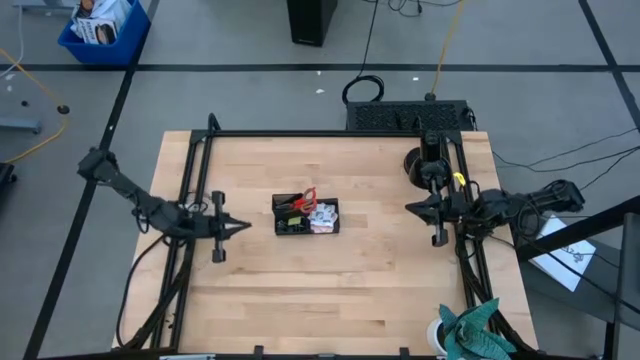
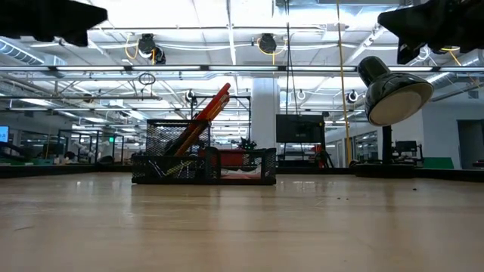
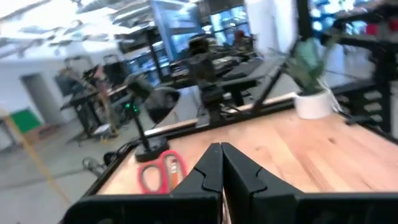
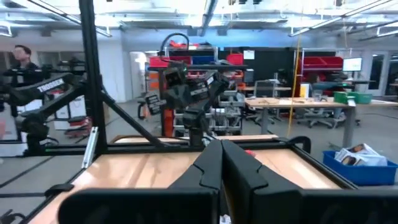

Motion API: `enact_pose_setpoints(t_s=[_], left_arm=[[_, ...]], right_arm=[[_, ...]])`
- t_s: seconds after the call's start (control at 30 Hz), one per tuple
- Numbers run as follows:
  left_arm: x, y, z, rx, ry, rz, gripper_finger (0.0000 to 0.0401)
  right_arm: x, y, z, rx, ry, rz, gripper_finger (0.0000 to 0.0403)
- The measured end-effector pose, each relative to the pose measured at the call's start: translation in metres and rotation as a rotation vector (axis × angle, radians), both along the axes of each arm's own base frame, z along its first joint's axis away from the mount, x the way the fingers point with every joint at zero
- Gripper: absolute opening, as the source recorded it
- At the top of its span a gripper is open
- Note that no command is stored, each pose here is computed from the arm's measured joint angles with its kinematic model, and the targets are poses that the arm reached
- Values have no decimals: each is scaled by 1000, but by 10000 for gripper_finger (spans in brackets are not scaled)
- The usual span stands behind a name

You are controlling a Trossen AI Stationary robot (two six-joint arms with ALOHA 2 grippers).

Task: Pick and place office supplies into organizer
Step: Return to Home Position

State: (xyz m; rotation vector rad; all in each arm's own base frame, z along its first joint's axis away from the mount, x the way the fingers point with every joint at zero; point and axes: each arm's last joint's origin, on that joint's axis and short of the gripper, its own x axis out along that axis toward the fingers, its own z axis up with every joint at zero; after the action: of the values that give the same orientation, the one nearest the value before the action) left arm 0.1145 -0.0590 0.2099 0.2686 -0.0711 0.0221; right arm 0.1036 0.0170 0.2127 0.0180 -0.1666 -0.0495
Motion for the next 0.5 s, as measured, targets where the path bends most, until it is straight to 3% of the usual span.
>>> enact_pose_setpoints(t_s=[0.1,0.2,0.27,0.5], left_arm=[[4,8,-2,-54,4,8,2],[8,13,-3,-58,14,-96,2],[11,17,-4,-55,19,-134,2],[15,40,-5,-130,27,-30,1]], right_arm=[[0,-2,-1,-8,4,51,0],[1,-2,-2,4,16,145,0],[1,-4,-3,21,30,142,0],[2,-10,-4,28,36,74,0]])
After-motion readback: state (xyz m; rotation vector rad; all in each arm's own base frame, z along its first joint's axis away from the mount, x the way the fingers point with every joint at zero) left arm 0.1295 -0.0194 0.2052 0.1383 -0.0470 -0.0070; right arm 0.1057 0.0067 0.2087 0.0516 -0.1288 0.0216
